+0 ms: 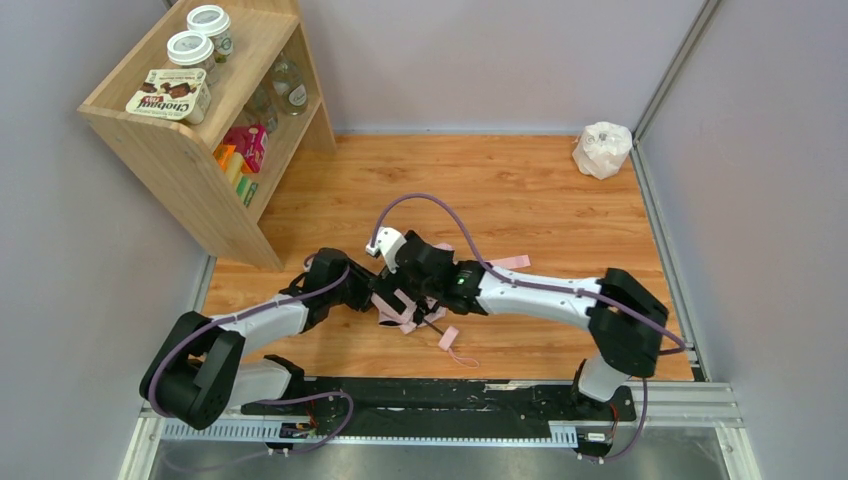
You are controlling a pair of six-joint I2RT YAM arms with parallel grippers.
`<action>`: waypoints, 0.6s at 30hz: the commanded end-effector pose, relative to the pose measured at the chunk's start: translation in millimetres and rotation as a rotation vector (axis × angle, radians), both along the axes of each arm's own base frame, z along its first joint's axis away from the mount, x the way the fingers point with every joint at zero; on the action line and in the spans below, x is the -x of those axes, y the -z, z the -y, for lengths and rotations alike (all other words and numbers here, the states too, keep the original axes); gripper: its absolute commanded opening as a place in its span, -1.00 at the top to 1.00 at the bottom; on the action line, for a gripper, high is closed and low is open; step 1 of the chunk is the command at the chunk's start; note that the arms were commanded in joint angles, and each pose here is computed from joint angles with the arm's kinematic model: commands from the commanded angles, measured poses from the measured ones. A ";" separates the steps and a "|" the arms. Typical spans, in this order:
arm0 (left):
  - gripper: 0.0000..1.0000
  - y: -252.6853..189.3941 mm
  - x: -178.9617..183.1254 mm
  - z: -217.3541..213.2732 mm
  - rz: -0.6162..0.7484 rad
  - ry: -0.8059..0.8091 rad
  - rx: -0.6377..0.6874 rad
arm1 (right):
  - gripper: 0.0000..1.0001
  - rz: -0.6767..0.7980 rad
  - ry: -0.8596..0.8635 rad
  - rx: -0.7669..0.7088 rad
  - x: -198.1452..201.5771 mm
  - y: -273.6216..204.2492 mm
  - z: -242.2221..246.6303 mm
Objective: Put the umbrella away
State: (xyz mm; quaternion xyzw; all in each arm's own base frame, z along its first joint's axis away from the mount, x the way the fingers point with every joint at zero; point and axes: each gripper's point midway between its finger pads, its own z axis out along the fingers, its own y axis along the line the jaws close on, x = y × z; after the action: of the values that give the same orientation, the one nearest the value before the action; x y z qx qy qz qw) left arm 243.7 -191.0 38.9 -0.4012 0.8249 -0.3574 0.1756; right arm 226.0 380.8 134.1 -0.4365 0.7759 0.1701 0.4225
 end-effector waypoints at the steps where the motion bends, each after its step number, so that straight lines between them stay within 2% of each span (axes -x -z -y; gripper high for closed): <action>1: 1.00 1.2 5.3 -3.1 -0.065 -0.004 -0.025 | -1.00 0.095 0.043 0.085 -18.1 20.7 -18.1; 7: 1.00 9.4 11.6 -3.9 -0.119 0.006 -0.042 | -0.98 0.100 0.008 0.209 -6.8 61.9 -20.4; 12: 1.00 13.0 13.0 0.7 -0.146 0.033 -0.039 | -0.89 0.020 -0.059 0.215 19.4 88.4 -18.7; 16: 1.00 11.8 12.5 0.1 -0.152 0.034 -0.048 | -0.72 -0.026 0.002 0.316 23.5 123.5 7.0; 18: 1.00 11.5 13.4 -2.3 -0.157 0.023 -0.056 | -0.47 -0.047 0.034 0.366 25.7 140.4 21.5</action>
State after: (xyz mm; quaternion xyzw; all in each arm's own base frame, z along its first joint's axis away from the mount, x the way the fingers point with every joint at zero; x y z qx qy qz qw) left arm 237.1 -194.0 31.4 -0.4070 0.8414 -0.3306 0.1310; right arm 209.6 389.1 35.0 -0.4981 0.7826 0.0705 0.3667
